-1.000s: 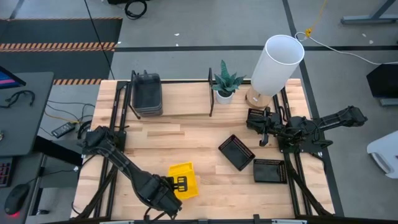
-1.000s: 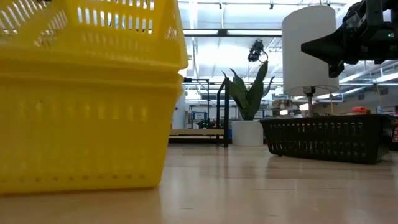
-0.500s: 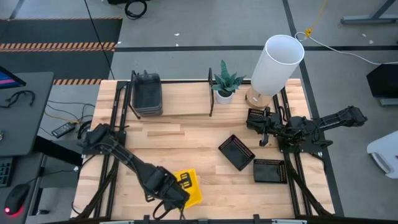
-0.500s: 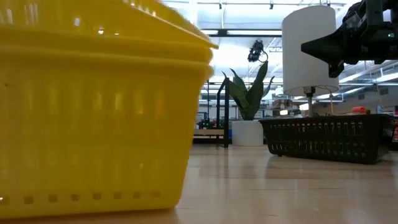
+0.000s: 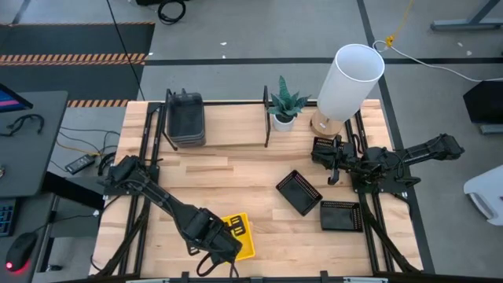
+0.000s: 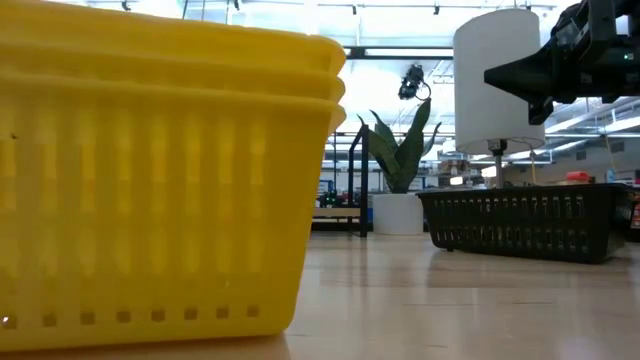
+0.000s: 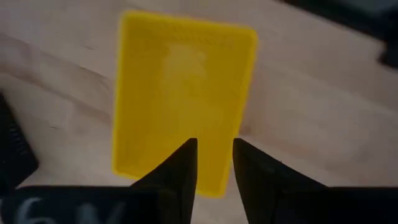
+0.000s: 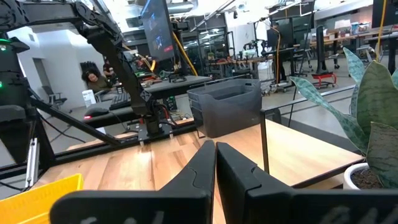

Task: Stack baskets on shelf by color
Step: Put the stacked yellow bins on the shelf

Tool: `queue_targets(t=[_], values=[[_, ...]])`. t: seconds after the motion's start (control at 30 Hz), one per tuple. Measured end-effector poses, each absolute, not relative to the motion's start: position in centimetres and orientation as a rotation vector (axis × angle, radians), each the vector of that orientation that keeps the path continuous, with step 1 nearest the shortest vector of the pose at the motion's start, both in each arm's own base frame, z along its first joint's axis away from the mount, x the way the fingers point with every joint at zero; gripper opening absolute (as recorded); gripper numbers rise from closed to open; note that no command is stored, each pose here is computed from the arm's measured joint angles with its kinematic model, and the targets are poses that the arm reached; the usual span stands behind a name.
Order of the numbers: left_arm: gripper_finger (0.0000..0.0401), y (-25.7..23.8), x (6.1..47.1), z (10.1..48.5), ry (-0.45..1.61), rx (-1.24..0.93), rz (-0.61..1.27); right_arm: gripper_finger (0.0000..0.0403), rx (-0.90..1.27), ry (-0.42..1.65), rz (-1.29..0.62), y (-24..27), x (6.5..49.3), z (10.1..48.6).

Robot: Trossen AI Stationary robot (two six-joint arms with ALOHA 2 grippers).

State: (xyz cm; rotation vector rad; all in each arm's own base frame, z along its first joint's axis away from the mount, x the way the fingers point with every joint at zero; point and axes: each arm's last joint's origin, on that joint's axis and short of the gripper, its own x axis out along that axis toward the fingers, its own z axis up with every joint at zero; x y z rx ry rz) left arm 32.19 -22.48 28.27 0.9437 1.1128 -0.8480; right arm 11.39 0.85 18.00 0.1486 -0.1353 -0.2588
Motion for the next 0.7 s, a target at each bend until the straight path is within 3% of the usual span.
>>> queue_targets(t=[0.1, 0.4, 0.7], values=[[0.0117, -22.7, 32.9, 28.5, 1.074, 0.827, -0.764, 0.0019, 0.149, -0.135, -0.259, 0.8, 11.4, 18.0], [0.0119, -22.7, 34.6, 27.6, 1.175, 0.170, -0.319, 0.0019, 0.149, -0.135, -0.259, 0.8, 11.4, 18.0], [0.0118, -26.1, 34.7, 24.8, 1.230, -0.083, -0.230, 0.0019, 0.149, -0.136, -0.259, 0.8, 11.4, 18.0]])
